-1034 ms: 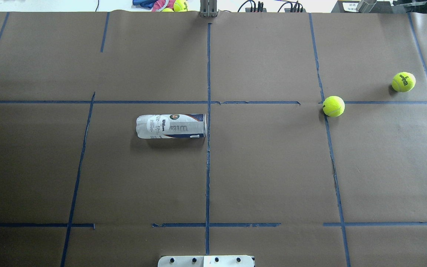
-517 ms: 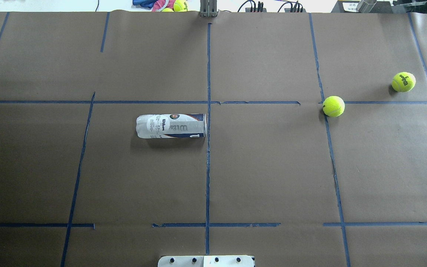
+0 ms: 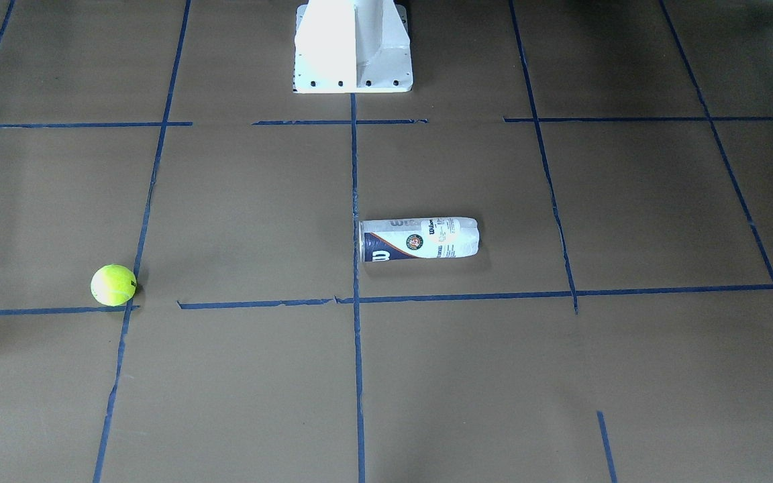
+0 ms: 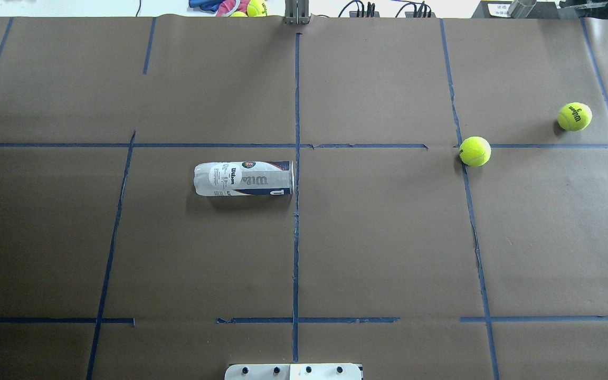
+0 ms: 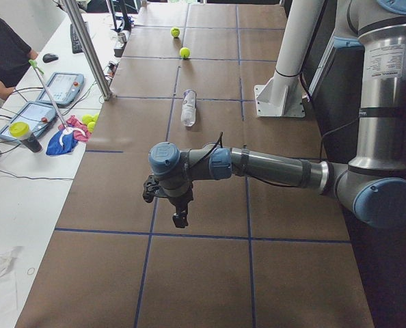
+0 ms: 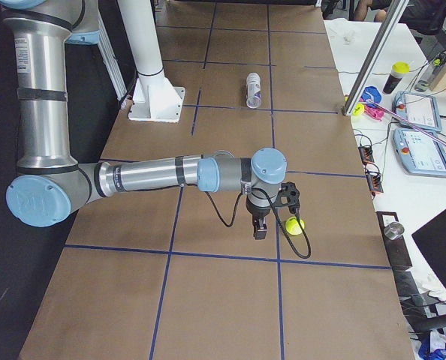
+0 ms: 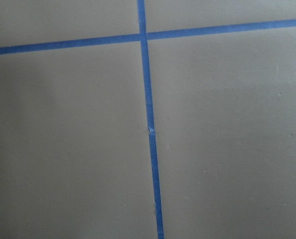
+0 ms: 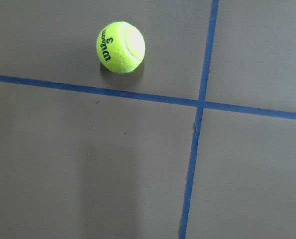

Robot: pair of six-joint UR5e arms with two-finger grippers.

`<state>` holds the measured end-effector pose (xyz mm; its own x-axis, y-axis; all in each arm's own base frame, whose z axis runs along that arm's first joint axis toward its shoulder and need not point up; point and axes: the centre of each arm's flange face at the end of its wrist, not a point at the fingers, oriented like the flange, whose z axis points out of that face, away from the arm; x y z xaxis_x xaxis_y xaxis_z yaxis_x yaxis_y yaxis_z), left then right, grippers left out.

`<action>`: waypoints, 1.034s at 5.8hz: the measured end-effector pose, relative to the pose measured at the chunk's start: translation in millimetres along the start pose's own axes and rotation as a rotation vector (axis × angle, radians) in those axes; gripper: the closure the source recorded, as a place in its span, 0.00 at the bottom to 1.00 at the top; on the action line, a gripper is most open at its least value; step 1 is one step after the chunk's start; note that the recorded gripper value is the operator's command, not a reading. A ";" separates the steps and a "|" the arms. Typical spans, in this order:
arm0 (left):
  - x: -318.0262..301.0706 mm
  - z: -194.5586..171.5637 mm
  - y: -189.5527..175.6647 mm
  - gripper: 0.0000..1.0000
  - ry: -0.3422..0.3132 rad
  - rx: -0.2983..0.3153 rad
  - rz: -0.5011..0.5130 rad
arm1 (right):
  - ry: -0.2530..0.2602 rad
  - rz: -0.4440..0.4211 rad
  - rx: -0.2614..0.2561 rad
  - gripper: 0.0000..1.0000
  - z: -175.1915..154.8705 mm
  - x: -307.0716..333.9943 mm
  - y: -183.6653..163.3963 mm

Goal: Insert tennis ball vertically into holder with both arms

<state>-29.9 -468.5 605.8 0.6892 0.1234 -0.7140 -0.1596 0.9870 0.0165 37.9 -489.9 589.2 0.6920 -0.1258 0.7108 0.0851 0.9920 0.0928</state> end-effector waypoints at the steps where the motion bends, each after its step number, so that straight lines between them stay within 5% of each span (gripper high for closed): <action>1: 13.1 2.3 -5.8 0.00 0.033 0.027 0.049 | -0.002 0.003 -0.002 0.00 1.0 0.8 0.1; 4: 132.3 25.0 -53.9 0.00 0.124 0.100 0.399 | -0.008 0.003 -0.001 0.00 0.1 -0.4 -0.4; 6: 281.2 22.1 -100.4 0.00 0.164 0.163 0.664 | -0.010 -0.001 0.003 0.00 -1.4 -2.2 -1.1</action>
<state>195.5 -530.6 418.8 0.3653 0.7007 -0.6129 -0.3926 0.7129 0.5811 37.3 -490.8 586.5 0.6849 -0.1270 0.7175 0.0834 0.9919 0.0960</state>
